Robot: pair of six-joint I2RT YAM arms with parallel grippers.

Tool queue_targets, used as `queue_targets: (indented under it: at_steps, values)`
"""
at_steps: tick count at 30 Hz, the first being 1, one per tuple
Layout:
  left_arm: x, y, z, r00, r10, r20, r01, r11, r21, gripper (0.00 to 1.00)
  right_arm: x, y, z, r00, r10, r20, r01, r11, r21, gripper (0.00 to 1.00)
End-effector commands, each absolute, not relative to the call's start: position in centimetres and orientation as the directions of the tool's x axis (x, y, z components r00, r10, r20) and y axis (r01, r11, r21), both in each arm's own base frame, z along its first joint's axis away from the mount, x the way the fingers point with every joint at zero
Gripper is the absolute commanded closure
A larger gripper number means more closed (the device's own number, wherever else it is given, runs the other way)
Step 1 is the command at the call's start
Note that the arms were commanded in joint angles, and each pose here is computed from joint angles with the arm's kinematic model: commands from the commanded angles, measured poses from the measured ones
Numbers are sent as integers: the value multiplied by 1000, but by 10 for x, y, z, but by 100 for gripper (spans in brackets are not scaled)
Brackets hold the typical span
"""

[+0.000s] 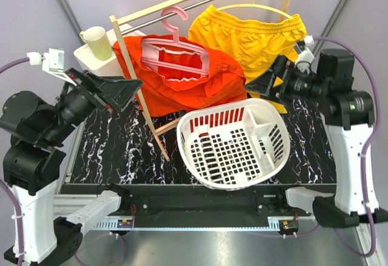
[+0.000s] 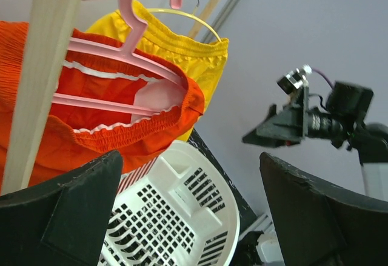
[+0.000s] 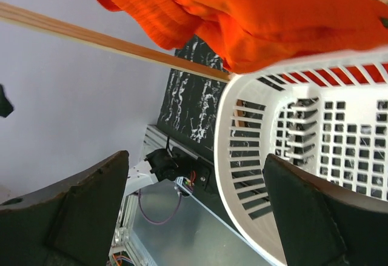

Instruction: Remove the shorts from the hanger

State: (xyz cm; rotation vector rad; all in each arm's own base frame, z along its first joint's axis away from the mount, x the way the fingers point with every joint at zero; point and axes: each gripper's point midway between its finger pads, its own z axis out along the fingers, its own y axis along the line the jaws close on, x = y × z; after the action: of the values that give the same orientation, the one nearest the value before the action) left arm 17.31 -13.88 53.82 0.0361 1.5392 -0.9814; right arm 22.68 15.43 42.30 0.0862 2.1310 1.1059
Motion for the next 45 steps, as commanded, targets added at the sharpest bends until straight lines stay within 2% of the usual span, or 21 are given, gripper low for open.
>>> queue_targets:
  at_steps: [1,5,8,12,14,19,21,26,28,29,31,35,42,43,45]
  values:
    - [180,-159,528,-343,-439,-830,583,593,-555,1,232,181,475,-647,277,-710,-501,548,670,0]
    - [180,-164,524,-366,-416,-832,593,585,-553,1,262,189,474,-586,234,-776,-553,584,594,0]
    - [176,-159,531,-323,-409,-853,604,605,-519,1,293,183,468,-536,223,-814,-537,655,532,0]
    - [170,-160,534,-263,-335,-905,669,613,-421,1,321,184,460,-456,162,-875,-590,681,433,0]
    - [166,-163,535,-253,-311,-916,697,598,-395,1,327,190,468,-377,150,-914,-657,652,378,0]
    - [163,-172,539,-244,-270,-931,748,558,-358,1,351,197,446,-308,120,-944,-705,637,311,0]
    - [161,-173,539,-248,-269,-931,754,549,-360,1,353,207,443,-253,81,-964,-775,580,252,2]
    - [165,-172,534,-250,-269,-930,744,561,-363,1,348,224,438,-93,31,-995,-899,427,98,15]
    - [165,-171,535,-245,-274,-930,743,563,-362,1,351,230,424,-103,23,-994,-917,385,104,20]
    - [166,-172,535,-247,-276,-929,743,562,-365,1,346,234,424,-95,22,-995,-938,332,97,28]
    - [166,-172,536,-245,-279,-928,747,556,-365,1,345,240,416,-113,25,-993,-952,282,116,32]
    - [168,-174,536,-247,-279,-928,748,554,-366,1,349,249,414,-86,41,-995,-960,264,94,35]
    - [170,-175,537,-251,-279,-927,751,548,-368,1,342,266,419,-119,52,-992,-968,217,127,62]
    - [170,-175,537,-249,-280,-927,751,548,-367,1,339,267,426,-92,69,-993,-973,204,105,69]
    - [170,-175,538,-246,-281,-928,751,550,-366,1,333,268,426,-139,84,-987,-970,188,153,73]
